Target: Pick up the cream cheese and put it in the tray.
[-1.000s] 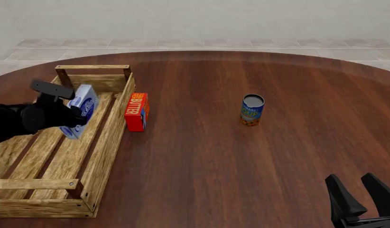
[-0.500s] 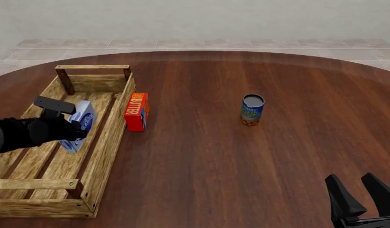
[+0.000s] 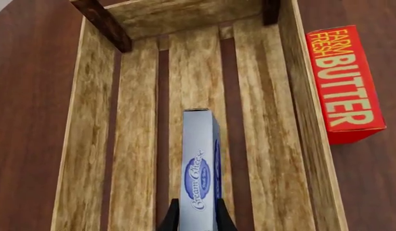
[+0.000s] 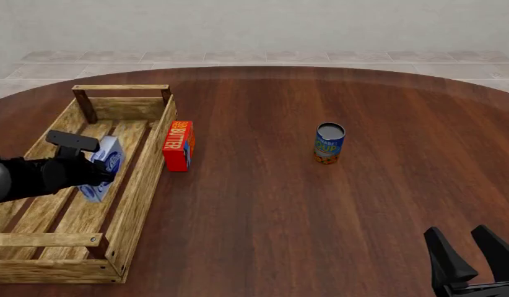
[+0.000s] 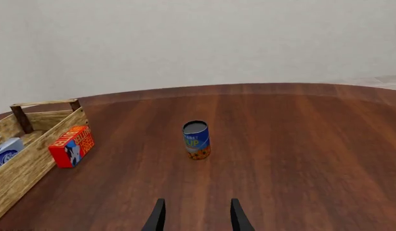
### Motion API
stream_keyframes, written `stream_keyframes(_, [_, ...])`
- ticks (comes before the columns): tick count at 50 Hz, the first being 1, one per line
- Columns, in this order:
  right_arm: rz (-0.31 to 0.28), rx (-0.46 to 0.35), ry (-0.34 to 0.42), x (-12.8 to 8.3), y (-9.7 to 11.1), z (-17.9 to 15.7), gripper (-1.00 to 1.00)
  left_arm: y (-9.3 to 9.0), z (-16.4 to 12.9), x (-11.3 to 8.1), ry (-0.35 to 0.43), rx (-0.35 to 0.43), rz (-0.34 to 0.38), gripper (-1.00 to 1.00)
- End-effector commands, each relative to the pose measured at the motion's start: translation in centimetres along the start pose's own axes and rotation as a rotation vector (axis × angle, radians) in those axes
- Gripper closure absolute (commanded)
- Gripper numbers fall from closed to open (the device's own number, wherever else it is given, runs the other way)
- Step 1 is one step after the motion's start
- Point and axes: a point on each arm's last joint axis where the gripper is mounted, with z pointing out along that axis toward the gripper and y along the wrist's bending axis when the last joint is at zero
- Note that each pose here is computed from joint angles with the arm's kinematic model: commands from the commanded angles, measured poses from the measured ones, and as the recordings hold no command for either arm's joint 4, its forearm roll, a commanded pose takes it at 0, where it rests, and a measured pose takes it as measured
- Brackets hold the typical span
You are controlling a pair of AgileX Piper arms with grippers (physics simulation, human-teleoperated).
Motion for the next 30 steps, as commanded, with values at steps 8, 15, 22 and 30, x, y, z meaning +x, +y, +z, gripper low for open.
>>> stream_keyframes(8, [0.000,0.000,0.001,0.0,0.0,0.0,-1.00,-0.7,1.9,2.0,0.066,0.023,0.011,1.00])
stream_keyframes(15, [0.003,-0.003,0.002,0.0,0.0,0.0,-1.00,-0.2,2.0,2.0,0.067,0.013,0.011,-1.00])
stream_keyframes(22, [0.005,-0.004,0.000,0.0,0.0,0.0,-1.00,0.0,1.3,1.5,0.053,0.007,-0.003,-1.00])
stream_keyframes(30, [0.010,-0.005,0.001,0.0,0.0,0.0,-1.00,-0.3,0.9,1.3,0.044,0.011,-0.015,-1.00])
